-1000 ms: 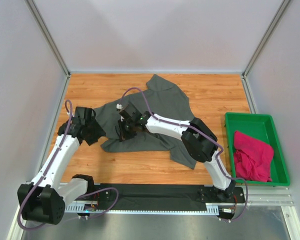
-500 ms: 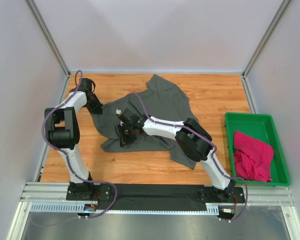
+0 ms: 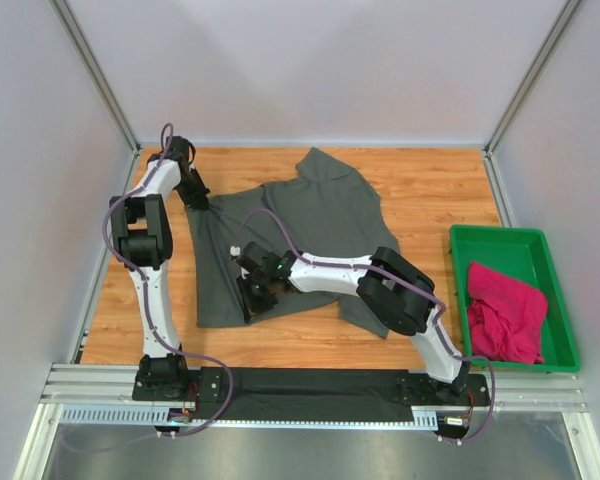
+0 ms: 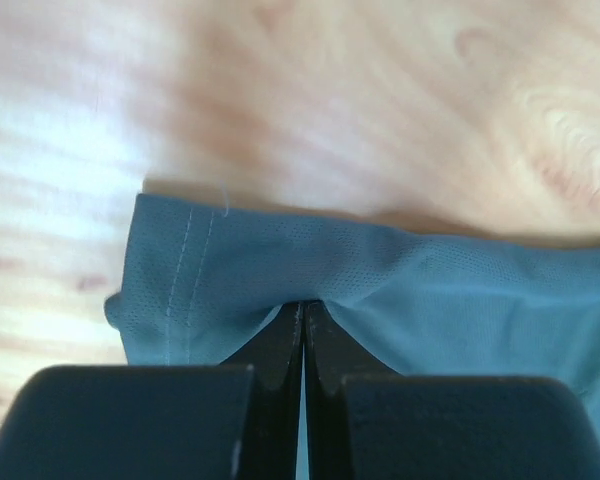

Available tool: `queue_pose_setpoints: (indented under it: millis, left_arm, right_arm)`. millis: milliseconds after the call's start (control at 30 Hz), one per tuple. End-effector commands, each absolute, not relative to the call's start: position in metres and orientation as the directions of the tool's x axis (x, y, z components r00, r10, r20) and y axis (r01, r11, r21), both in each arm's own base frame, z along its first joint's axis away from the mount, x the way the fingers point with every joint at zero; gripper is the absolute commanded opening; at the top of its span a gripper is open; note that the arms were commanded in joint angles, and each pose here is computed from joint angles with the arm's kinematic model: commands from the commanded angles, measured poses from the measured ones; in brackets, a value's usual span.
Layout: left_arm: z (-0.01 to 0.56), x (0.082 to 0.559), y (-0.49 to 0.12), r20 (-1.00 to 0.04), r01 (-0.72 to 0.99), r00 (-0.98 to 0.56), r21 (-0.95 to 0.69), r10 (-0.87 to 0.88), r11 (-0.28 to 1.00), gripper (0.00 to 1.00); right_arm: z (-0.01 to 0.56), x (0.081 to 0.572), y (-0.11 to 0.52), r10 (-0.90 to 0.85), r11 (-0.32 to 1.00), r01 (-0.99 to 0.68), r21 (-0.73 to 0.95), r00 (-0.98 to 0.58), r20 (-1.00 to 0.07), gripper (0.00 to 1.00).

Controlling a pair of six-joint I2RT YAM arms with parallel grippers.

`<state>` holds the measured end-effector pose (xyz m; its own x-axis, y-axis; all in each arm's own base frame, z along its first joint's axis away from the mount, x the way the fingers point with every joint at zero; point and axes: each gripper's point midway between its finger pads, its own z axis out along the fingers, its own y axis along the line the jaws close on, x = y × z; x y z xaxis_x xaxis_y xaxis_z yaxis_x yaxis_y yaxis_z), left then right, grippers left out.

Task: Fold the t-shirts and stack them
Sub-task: Flatten the tshirt out

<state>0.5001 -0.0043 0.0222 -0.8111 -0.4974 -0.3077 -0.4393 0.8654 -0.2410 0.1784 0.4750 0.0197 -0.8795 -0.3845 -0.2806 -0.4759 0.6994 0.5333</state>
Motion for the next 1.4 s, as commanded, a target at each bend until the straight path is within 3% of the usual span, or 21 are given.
queue_pose_setpoints:
  millis: [0, 100, 200, 233, 367, 467, 500, 667, 800, 967, 1067, 1267, 1367]
  left_arm:
    - [0.013, 0.501, 0.009, -0.296, -0.407, -0.847, -0.175, -0.442, 0.897, 0.0]
    - [0.051, 0.526, 0.023, -0.405, -0.384, -0.812, -0.171, -0.421, 0.907, 0.04]
    - [0.109, 0.534, 0.025, -0.472, -0.362, -0.784, -0.179, -0.403, 0.915, 0.19]
    - [0.118, 0.527, 0.024, -0.471, -0.368, -0.783, -0.178, -0.407, 0.913, 0.29]
    - [0.177, 0.487, 0.024, -0.555, -0.394, -0.713, -0.19, -0.429, 0.899, 0.44]
    - [0.186, 0.451, 0.009, -0.558, -0.379, -0.714, -0.2, -0.423, 0.904, 0.43]
    - [0.168, 0.435, 0.002, -0.516, -0.39, -0.736, -0.205, -0.438, 0.898, 0.42]
    - [0.139, 0.373, -0.037, -0.449, -0.377, -0.765, -0.268, -0.461, 0.887, 0.32]
    - [0.093, 0.348, -0.038, -0.387, -0.41, -0.789, -0.248, -0.478, 0.878, 0.3]
    - [0.044, 0.347, -0.035, -0.276, -0.421, -0.848, -0.164, -0.452, 0.892, 0.3]
    - [0.024, 0.363, -0.02, -0.3, -0.399, -0.865, -0.074, -0.402, 0.914, 0.31]
    - [0.005, 0.404, -0.005, -0.187, -0.341, -0.923, -0.001, -0.335, 0.94, 0.32]
    - [0.012, 0.415, -0.004, -0.21, -0.331, -0.923, 0.0, -0.323, 0.944, 0.33]
  right_arm:
    - [0.048, 0.17, 0.462, -0.391, 0.687, -0.5, 0.527, -0.866, -0.312, 0.0]
    - [0.095, 0.21, 0.469, -0.334, 0.673, -0.519, 0.528, -0.849, -0.409, 0.05]
    - [0.138, 0.279, 0.444, -0.186, 0.748, -0.431, 0.505, -0.866, -0.464, 0.28]
    - [0.142, 0.313, 0.419, -0.104, 0.79, -0.354, 0.5, -0.881, -0.461, 0.37]
    - [0.147, 0.397, 0.34, 0.069, 0.898, -0.176, 0.404, -0.849, -0.524, 0.47]
    - [0.136, 0.45, 0.281, 0.142, 0.951, -0.052, 0.304, -0.801, -0.581, 0.47]
    - [0.13, 0.465, 0.27, 0.152, 0.96, -0.024, 0.279, -0.791, -0.592, 0.46]
    - [0.107, 0.505, 0.218, 0.149, 0.977, 0.023, 0.21, -0.778, -0.61, 0.25]
    - [0.081, 0.52, 0.195, 0.124, 0.987, 0.031, 0.16, -0.784, -0.609, 0.18]
    - [0.035, 0.506, 0.171, 0.153, 0.986, 0.093, 0.14, -0.841, -0.518, 0.18]
    - [0.01, 0.488, 0.151, 0.195, 0.98, 0.16, 0.114, -0.87, -0.453, 0.18]
    - [-0.005, 0.463, 0.112, 0.24, 0.969, 0.239, 0.057, -0.876, -0.417, 0.18]
    - [-0.001, 0.463, 0.104, 0.23, 0.972, 0.23, 0.053, -0.879, -0.417, 0.2]
